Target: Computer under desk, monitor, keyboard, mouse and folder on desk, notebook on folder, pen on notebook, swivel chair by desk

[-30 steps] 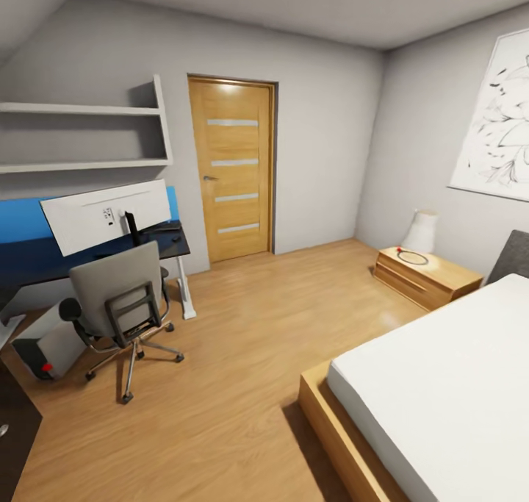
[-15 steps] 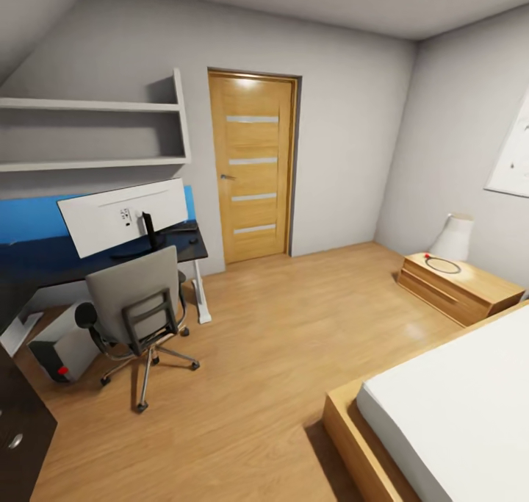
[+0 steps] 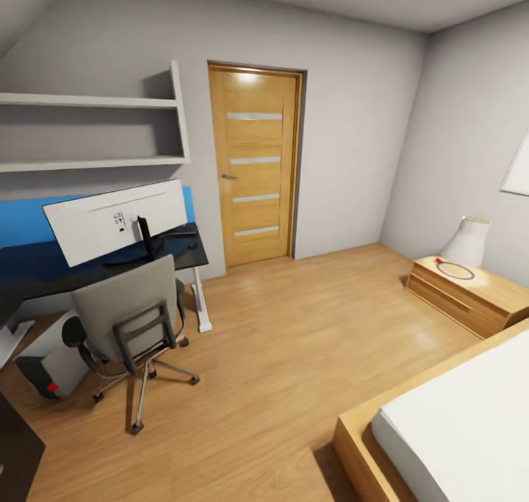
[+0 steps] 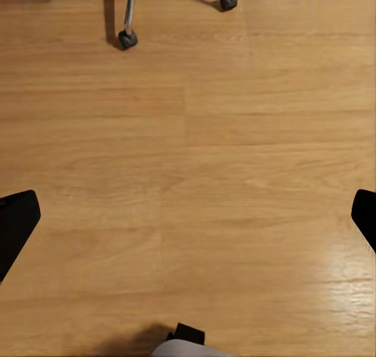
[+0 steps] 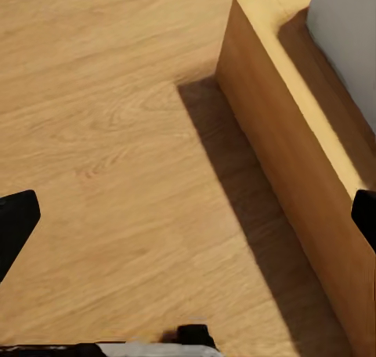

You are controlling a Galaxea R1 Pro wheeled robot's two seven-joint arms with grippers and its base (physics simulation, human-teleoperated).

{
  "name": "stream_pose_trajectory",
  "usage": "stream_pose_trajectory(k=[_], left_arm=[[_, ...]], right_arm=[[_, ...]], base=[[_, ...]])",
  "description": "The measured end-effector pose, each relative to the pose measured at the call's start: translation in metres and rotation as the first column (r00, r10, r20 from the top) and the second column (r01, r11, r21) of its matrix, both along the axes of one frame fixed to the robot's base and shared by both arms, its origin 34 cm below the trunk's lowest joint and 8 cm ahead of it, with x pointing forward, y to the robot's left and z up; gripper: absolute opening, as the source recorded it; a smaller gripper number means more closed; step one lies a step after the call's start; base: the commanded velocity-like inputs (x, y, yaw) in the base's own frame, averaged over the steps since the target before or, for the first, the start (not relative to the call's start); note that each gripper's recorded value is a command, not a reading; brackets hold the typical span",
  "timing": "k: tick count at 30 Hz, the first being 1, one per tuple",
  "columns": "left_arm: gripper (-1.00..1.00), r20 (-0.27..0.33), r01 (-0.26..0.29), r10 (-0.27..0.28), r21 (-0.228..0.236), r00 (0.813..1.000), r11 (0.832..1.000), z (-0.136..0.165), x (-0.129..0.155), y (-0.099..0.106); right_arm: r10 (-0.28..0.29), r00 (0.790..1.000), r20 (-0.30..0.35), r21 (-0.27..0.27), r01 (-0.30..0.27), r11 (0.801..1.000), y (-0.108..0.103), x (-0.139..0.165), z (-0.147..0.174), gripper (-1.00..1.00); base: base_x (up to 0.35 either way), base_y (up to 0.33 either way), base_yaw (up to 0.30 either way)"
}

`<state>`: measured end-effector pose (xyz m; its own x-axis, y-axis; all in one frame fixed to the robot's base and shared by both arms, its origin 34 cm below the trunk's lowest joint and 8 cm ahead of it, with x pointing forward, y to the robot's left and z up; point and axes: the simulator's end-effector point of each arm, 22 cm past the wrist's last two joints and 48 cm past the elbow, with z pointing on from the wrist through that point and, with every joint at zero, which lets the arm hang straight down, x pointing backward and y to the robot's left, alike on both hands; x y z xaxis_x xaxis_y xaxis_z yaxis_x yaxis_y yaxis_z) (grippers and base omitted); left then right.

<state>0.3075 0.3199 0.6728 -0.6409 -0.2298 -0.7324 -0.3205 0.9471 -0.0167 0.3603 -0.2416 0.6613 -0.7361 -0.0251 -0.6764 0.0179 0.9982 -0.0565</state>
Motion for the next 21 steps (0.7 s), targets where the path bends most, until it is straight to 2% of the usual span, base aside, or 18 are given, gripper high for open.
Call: stream_pose_trajectory(k=[4,6,13,21], left_arm=[[1.0,0.0,0.0,0.0,0.0,1.0,1.0,0.0,0.0,0.0],[1.0,0.0,0.0,0.0,0.0,1.0,1.0,0.0,0.0,0.0],[1.0,0.001,-0.002,0.002,0.004,1.0,1.0,0.0,0.0,0.003],[1.0,0.001,-0.004,0.004,0.008,1.0,1.0,0.001,0.0,0.006]], right_arm=[[0.005,0.992,-0.128,-0.003,-0.005,1.0,-0.001,-0.054,-0.022,1.0],[0.007,0.988,-0.155,-0.003,-0.008,1.0,-0.001,-0.066,-0.025,1.0],[0.008,0.985,-0.17,-0.002,-0.008,1.0,-0.001,-0.074,-0.027,1.0],[0.008,0.984,-0.178,-0.003,-0.008,1.0,-0.001,-0.077,-0.028,1.0]], base=[[0.324,0.001,0.0],[0.324,0.0,0.0],[0.319,0.037,0.0],[0.246,0.229,0.0]])
